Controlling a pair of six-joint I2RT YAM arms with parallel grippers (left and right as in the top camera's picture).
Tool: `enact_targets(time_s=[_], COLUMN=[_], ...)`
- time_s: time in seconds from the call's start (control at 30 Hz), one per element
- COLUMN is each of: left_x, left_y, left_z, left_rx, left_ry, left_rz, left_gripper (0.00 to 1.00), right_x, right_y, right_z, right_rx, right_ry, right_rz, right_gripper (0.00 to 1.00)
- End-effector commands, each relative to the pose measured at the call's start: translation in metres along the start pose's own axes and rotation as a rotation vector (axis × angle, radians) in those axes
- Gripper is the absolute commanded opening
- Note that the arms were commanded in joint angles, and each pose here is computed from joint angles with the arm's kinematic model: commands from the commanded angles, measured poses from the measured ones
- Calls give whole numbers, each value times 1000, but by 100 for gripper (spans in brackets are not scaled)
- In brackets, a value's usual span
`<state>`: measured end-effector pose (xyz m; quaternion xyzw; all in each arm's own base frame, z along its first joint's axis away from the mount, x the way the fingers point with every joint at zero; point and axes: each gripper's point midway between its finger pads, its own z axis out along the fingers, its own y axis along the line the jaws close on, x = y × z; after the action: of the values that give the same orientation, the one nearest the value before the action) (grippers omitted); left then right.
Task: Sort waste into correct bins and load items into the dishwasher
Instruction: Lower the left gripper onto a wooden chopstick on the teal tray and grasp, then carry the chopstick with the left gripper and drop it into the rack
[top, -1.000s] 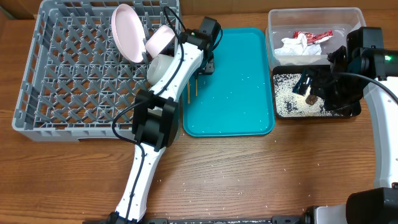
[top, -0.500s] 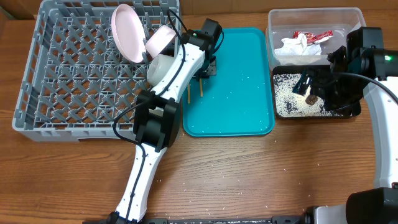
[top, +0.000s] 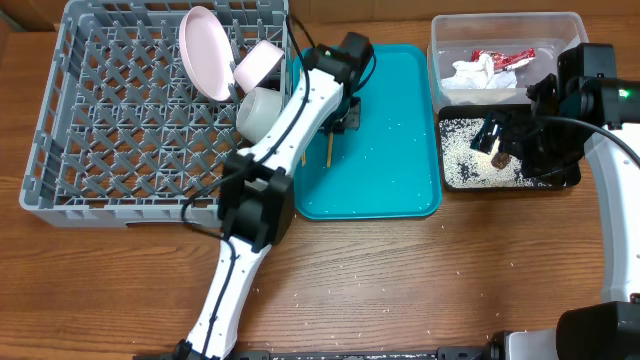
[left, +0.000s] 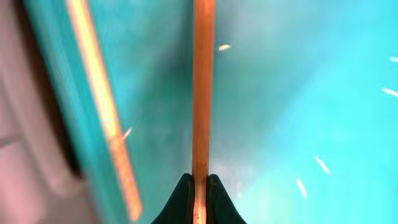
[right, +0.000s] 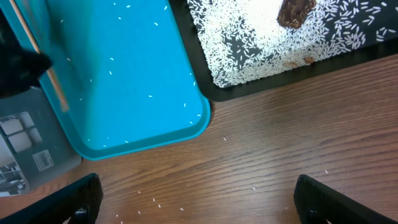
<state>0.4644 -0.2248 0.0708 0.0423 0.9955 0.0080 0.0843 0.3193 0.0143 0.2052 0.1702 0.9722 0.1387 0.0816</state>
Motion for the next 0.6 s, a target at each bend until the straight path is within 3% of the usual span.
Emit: enact_targets(time_s=[0.0, 0.1, 0.3, 0.57], left_x=[-14, 1, 20, 35], left_y=[22, 66, 129, 191], left_z=[-127, -146, -139, -122], left_rx=[31, -95, -185, -115], left_ry=[-213, -190, -56, 70], left_rz=[41, 5, -32, -145], left_gripper=[4, 4, 4, 4], right_x=[-4, -4, -4, -4], right_y=[2, 2, 2, 2], right_z=[-9, -9, -9, -9], right_rx=[-3, -3, -3, -3], right_ry=[-38, -38, -38, -38], right_rz=[-14, -15, -15, -15], right_gripper=[100, 100, 100, 100])
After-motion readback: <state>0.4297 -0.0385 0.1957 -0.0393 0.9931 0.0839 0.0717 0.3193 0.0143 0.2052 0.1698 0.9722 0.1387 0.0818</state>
